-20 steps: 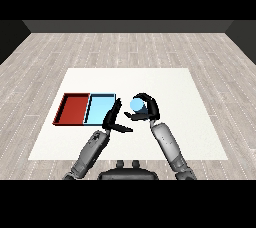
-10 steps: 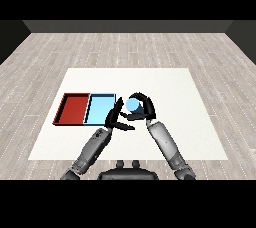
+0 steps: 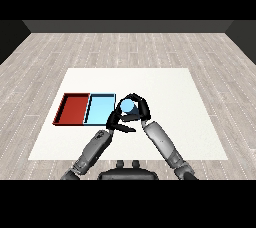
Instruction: Pick the blue can and put it in the blue box
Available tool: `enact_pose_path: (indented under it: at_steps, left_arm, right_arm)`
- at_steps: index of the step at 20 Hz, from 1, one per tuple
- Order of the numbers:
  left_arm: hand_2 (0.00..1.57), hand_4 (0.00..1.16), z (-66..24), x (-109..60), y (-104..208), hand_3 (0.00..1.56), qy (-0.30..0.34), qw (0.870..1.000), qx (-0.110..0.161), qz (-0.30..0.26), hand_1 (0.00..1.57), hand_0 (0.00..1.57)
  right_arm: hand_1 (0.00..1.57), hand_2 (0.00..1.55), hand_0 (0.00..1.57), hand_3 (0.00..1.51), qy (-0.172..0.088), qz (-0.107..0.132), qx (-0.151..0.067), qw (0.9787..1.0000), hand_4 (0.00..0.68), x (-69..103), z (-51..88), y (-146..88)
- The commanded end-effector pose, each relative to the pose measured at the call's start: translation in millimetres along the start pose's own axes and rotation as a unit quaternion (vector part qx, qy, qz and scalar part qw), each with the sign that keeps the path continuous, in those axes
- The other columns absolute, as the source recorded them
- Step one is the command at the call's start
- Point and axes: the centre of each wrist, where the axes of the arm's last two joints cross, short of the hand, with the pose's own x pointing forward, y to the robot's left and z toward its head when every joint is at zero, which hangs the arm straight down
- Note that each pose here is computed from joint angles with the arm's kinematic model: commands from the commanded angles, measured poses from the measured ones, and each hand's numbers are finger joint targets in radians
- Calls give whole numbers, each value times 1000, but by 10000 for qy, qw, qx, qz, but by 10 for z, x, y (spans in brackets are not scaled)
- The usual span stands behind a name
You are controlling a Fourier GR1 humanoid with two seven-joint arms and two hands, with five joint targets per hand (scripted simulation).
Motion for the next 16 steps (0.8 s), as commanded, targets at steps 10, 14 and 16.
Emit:
enact_pose_path:
  at_steps: [10,14,16]
  left_arm:
    - [0,0,-34,-114,-70,0,-172,9994,-147,259,0,0]
    - [0,418,-211,47,-207,0,254,9996,3,-92,0,0]
    - [0,505,-106,-136,-337,0,231,9991,88,-333,0,0]
  right_arm:
    - [1447,1449,1447,1390,104,-555,-61,9984,602,28,178,-122]
    - [1479,1464,1479,1392,166,-869,-41,9961,593,35,53,212]
    - [1475,1469,1475,1396,54,-917,-85,9957,595,-71,219,283]
